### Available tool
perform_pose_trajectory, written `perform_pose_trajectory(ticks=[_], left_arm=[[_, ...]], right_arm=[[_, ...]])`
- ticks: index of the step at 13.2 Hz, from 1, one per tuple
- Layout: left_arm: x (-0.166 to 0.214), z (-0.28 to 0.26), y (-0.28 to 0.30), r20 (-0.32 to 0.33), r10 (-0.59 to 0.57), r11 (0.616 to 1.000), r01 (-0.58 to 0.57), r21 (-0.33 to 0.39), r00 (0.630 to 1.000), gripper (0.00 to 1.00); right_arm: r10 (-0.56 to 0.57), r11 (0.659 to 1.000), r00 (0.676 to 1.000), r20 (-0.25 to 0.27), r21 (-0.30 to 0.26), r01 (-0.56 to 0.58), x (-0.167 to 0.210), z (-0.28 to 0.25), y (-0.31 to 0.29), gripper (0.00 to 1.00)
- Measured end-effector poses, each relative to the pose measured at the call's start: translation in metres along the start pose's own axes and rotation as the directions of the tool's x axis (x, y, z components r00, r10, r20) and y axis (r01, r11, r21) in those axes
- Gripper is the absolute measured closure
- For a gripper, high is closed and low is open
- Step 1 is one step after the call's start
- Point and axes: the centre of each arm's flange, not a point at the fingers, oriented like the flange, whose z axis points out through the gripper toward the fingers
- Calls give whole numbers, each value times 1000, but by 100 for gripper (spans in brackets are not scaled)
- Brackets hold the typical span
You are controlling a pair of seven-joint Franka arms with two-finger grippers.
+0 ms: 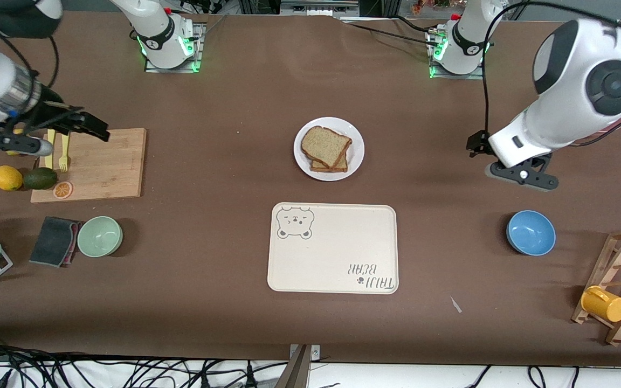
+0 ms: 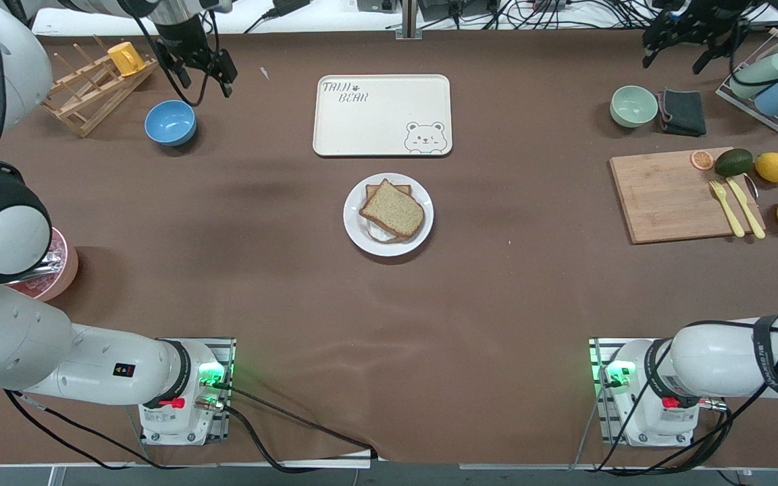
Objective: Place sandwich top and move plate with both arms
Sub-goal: 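Withdraw the right gripper while the left gripper reaches toward the plate, then lower the left gripper to the white plate rim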
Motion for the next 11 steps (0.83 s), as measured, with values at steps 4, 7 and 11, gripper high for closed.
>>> perform_pose_trajectory(ticks=[4, 7, 11], left_arm=[[7, 20, 0, 20, 1, 1000, -1, -3, 1000, 0], [17, 51, 14, -34, 0, 999, -2, -54, 999, 0], [22, 131, 47, -33, -59, 976, 51, -213, 998, 0]], right_arm=[[-60, 998, 997, -44, -26, 59, 17, -17, 11, 0], [-59, 998, 997, -40, -37, 58, 20, -14, 14, 0], [-50, 997, 998, -34, -53, 49, 23, -11, 24, 0]])
